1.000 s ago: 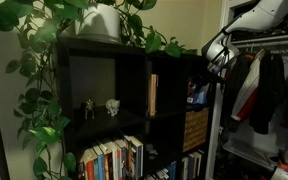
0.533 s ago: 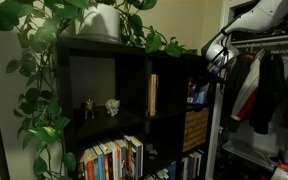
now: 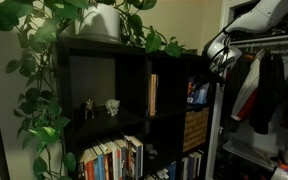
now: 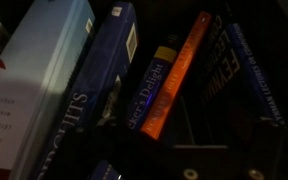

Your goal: Pick up the orange book from the top right compartment of the book shelf and put it in the top middle compartment of the book shelf.

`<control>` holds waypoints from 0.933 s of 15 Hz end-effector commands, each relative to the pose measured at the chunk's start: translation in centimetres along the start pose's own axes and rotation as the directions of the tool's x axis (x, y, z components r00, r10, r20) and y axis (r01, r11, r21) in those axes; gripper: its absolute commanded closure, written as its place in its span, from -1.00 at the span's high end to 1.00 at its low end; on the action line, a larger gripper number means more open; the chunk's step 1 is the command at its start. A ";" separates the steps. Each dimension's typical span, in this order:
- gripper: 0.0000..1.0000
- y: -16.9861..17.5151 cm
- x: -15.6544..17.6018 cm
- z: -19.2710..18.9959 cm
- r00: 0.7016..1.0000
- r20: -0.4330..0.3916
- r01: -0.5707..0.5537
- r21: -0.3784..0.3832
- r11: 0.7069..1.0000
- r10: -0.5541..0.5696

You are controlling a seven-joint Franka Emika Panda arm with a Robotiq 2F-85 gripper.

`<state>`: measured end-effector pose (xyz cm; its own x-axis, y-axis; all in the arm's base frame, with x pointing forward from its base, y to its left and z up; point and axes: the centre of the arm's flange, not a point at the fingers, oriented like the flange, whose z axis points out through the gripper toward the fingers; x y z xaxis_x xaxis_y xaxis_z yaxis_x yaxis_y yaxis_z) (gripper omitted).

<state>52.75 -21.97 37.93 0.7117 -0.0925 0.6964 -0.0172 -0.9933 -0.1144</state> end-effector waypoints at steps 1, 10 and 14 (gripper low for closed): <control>1.00 1.8 -0.6 1.5 0.999 -0.042 -0.007 0.031 0.999 0.009; 1.00 2.6 -0.5 4.6 0.995 -0.088 -0.032 0.089 0.996 0.040; 0.65 2.2 -0.1 5.4 0.994 -0.096 -0.038 0.118 0.992 0.050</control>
<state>55.89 -23.39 34.03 0.6623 -0.1487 0.7343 0.0095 -0.9784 -0.2067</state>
